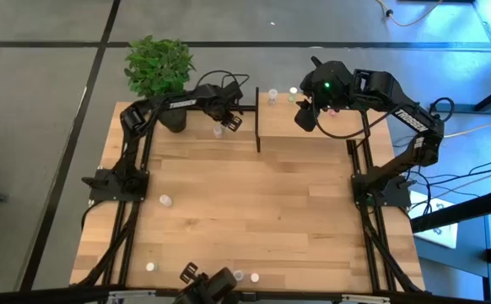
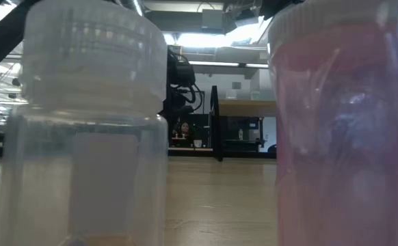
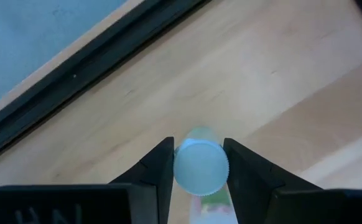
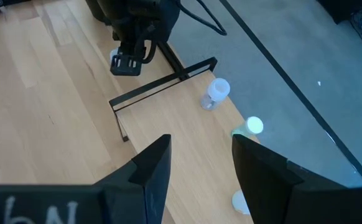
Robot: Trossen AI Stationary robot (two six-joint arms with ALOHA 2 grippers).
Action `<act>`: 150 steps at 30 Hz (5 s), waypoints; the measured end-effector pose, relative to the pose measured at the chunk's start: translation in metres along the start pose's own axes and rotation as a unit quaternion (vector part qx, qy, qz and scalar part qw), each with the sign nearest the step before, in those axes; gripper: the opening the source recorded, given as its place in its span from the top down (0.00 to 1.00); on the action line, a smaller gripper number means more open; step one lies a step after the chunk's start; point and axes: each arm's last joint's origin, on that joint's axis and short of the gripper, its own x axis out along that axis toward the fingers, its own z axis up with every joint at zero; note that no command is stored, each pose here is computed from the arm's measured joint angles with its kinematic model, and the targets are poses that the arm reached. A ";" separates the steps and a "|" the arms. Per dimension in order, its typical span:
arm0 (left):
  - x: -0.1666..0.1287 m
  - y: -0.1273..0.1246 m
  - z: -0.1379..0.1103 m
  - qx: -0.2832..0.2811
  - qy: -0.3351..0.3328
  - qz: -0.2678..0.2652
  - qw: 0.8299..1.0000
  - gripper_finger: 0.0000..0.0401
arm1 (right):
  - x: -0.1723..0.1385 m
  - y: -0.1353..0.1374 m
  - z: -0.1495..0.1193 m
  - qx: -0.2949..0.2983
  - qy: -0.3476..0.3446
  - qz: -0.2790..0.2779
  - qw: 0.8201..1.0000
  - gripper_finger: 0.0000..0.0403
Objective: Pick and place medicine bottles onto shelf by color
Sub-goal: Put the top green pill bottle aligned with the other green pill bottle on the shelf
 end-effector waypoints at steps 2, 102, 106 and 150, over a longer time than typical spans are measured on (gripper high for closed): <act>-0.006 0.001 0.000 0.007 -0.006 -0.002 1.000 0.71 | 0.000 0.000 0.000 0.000 0.000 0.000 1.000 0.57; -0.164 -0.232 -0.075 0.364 -0.111 -0.214 0.900 0.71 | -0.094 0.034 -0.053 -0.184 -0.006 0.379 0.907 0.57; -0.138 -0.236 -0.072 0.364 -0.079 -0.197 0.907 0.71 | -0.095 0.035 -0.054 -0.186 -0.006 0.382 0.905 0.57; -0.050 -0.281 -0.102 0.353 -0.010 -0.160 0.922 0.71 | -0.095 0.036 -0.050 -0.184 -0.025 0.382 0.905 0.57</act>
